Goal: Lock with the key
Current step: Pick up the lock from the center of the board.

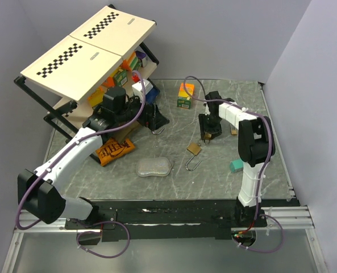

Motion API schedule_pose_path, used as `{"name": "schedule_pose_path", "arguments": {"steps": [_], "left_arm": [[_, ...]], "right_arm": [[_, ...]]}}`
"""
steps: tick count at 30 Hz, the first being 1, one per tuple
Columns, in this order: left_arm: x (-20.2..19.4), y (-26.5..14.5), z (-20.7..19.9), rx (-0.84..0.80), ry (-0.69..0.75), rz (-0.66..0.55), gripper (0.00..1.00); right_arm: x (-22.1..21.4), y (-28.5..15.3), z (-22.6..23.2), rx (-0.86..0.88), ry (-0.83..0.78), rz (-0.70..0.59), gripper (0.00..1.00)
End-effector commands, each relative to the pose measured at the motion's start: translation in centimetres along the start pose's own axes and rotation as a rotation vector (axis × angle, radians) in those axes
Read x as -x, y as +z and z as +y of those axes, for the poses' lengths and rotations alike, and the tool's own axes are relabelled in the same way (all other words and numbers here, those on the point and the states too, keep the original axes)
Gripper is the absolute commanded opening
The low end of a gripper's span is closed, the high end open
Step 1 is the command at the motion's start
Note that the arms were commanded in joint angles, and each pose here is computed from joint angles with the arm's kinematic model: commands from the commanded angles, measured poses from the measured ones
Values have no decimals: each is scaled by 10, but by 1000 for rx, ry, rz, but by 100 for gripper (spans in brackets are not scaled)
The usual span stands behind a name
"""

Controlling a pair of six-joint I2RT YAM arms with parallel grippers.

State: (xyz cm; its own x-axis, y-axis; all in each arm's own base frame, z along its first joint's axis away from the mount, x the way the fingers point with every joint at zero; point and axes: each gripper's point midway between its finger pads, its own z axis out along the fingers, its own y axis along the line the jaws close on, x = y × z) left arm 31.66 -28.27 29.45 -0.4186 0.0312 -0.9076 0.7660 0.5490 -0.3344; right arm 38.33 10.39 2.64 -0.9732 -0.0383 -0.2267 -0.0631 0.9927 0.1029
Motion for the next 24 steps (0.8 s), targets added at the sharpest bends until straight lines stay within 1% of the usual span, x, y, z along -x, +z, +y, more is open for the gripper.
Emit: {"name": "schedule_pose_path", "arguments": {"steps": [1, 2, 8, 10, 11, 14, 17, 18, 24], "left_arm": [[19, -10, -7, -1, 40, -63, 96], [21, -11, -6, 2, 42, -66, 96], [16, -12, -7, 0, 35, -65, 96], [16, -12, -6, 3, 35, -64, 96], [16, -12, -7, 2, 36, -64, 96], [15, -13, -7, 4, 39, -64, 96], [14, -13, -6, 6, 43, -59, 96], [14, -13, -6, 8, 46, -61, 96], [13, -14, -5, 6, 50, -57, 96]], "right_arm": [[10, 6, -2, -46, 28, -13, 56], [11, 6, -3, -51, 28, -14, 54], [15, 8, -12, -90, 48, -2, 50], [19, 10, -18, -130, 58, -5, 50], [18, 9, -23, -157, 62, 4, 50], [25, 10, -23, -168, 70, 4, 54], [30, 10, -22, -171, 74, -5, 56], [30, 11, -23, -172, 76, -2, 59], [33, 10, -23, -176, 82, -12, 59]]}}
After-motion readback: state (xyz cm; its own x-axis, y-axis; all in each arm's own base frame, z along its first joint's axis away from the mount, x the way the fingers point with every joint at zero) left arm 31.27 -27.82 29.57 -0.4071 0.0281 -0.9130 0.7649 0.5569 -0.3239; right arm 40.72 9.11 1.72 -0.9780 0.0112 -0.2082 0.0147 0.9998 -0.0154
